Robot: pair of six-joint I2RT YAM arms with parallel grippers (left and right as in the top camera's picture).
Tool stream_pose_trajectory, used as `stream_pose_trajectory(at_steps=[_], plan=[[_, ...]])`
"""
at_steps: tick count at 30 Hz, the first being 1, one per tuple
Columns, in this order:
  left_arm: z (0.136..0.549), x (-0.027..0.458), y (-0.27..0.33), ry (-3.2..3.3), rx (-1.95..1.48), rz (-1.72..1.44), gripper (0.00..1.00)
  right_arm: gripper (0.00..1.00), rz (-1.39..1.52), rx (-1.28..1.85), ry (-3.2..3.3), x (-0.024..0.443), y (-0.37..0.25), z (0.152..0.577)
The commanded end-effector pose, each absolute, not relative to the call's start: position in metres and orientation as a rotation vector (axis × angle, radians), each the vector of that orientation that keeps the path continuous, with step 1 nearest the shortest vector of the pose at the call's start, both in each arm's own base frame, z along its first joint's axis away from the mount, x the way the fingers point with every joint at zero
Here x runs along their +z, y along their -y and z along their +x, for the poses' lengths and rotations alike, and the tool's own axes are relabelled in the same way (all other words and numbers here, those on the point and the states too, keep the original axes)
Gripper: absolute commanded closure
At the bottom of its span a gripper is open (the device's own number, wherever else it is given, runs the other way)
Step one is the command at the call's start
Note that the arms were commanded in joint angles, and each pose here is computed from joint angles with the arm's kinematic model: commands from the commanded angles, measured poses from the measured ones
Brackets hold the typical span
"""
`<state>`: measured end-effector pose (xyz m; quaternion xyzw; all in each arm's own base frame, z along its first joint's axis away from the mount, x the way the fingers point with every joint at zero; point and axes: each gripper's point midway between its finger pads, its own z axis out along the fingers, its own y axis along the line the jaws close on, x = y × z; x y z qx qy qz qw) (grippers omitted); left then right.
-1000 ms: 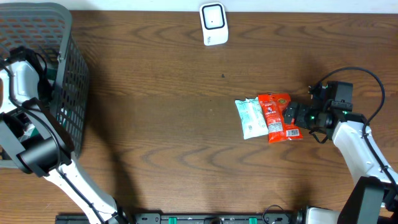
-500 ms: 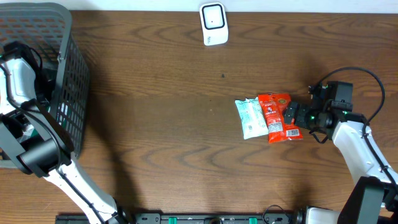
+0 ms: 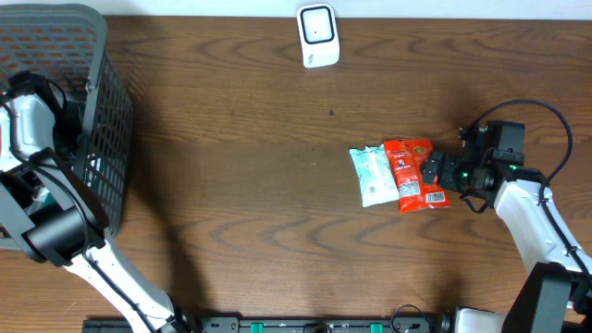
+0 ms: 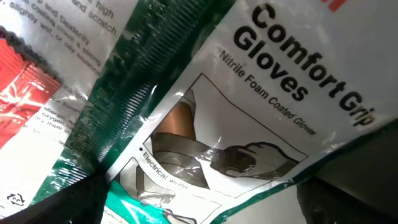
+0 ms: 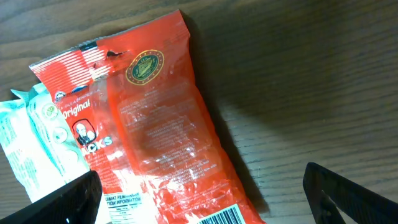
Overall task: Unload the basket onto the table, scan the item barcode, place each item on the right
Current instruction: 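Reach the left gripper into the basket and grasp the green 3M gloves pack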
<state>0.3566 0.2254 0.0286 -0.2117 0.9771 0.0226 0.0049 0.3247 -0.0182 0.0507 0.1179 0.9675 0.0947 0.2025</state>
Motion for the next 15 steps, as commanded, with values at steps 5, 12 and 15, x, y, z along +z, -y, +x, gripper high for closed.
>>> stream_pose_trajectory(at_steps=[5,12,15], plan=[[0.350,0.024,-0.253,-3.027,0.269,-0.717,0.02,0.01,0.312,0.258,-2.683,0.057,0.017,0.329],[0.357,0.025,-0.260,-2.989,0.299,-0.717,0.07,0.01,0.312,0.258,-2.682,0.057,0.017,0.329],[0.353,0.027,-0.268,-2.988,0.369,-0.732,0.07,0.01,0.312,0.259,-2.683,0.057,0.017,0.329]])
